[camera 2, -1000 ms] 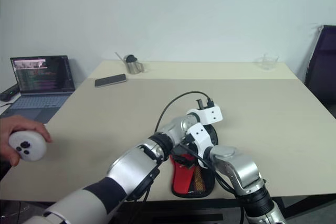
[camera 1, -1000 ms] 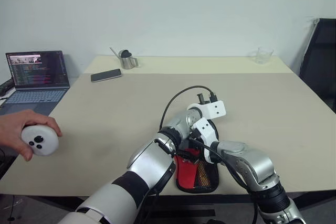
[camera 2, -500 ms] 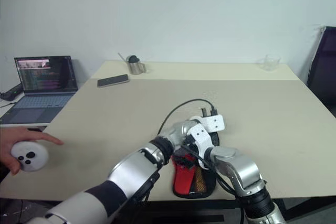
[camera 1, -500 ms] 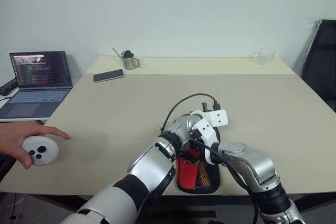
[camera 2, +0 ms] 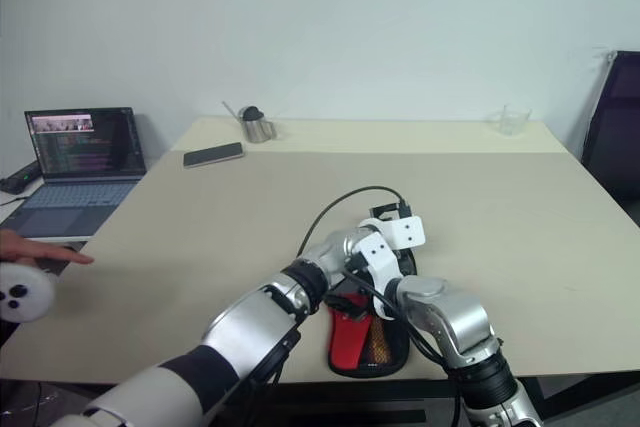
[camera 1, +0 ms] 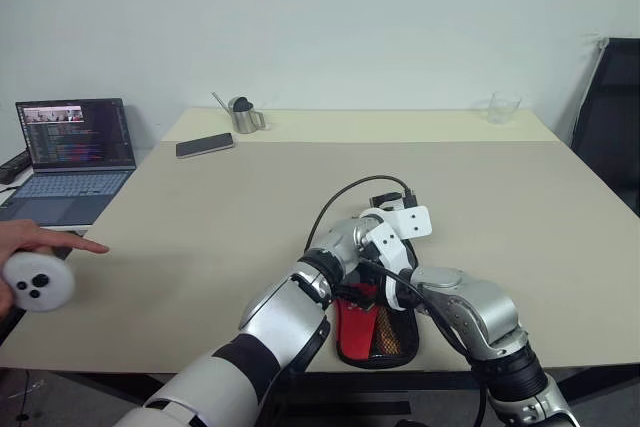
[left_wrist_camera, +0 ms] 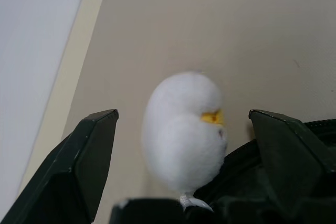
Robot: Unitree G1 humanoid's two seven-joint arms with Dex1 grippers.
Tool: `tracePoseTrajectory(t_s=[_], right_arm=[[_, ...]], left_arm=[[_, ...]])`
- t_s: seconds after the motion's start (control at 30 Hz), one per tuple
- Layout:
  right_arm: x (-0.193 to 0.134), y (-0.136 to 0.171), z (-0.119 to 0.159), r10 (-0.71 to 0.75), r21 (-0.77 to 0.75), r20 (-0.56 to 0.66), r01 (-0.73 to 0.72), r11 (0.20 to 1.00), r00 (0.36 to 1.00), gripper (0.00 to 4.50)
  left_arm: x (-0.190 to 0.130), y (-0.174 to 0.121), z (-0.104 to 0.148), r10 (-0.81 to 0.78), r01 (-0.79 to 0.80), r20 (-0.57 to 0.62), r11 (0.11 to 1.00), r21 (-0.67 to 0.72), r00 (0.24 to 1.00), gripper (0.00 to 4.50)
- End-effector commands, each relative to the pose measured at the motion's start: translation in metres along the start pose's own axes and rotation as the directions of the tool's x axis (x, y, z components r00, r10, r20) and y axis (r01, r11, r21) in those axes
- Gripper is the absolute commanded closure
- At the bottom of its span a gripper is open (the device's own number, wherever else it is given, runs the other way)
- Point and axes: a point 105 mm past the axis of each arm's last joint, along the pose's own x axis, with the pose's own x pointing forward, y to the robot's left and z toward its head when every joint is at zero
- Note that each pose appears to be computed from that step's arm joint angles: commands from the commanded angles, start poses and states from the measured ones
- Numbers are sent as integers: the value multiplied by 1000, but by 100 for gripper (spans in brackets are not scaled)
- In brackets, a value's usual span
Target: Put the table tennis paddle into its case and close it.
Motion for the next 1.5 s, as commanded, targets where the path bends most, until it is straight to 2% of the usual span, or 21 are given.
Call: tracePoseTrajectory(t_s=[0.03, 0.3, 0.5, 0.67, 0.8, 0.93, 1.03, 1.1, 1.2, 1.27, 1.4, 1.5], right_arm=[[7, 0, -21, 15, 27, -76, -13, 1000, 997, 0], [6, -2, -22, 31, 2, -78, -31, 1000, 996, 0], [7, -3, -24, 31, 16, -74, -30, 999, 997, 0], [8, -4, -24, 32, 18, -73, -30, 999, 997, 0], [9, -5, -25, 39, 22, -76, -37, 999, 996, 0], [10, -5, -27, 51, 34, -79, -49, 998, 996, 0], [11, -5, -28, 55, 36, -79, -52, 998, 995, 0], [12, -4, -28, 58, 38, -79, -55, 998, 995, 0], [12, -4, -30, 61, 44, -78, -58, 997, 995, 0], [13, -4, -31, 64, 55, -75, -60, 997, 995, 0], [14, -4, -32, 69, 56, -73, -65, 996, 995, 0], [15, -4, -32, 71, 55, -73, -67, 996, 995, 0]], left_arm=[[0, -12, 10, -105, 104, 58, 994, 18, 993, 4], [-14, 30, 22, -59, 72, 188, 996, -61, 980, 4], [-24, 57, 8, 40, -34, 158, 999, -41, 987, 4], [-31, 70, 4, 93, -76, 180, 992, -100, 979, 4], [-44, 88, 13, 117, -35, 300, 964, -265, 947, 4], [-64, 101, 2, 142, 1, 373, 934, -358, 917, 4], [-90, 116, -10, 186, 29, 442, 900, -436, 877, 4], [-116, 121, -18, 188, 112, 514, 861, -497, 837, 4], [-158, 119, -35, 164, 234, 567, 793, -563, 808, 4], [-178, 111, -44, 128, 285, 566, 761, -583, 814, 4], [-201, 83, -54, 17, 349, 527, 732, -586, 849, 4], [-209, 69, -52, 7, 348, 507, 718, -603, 862, 4]])
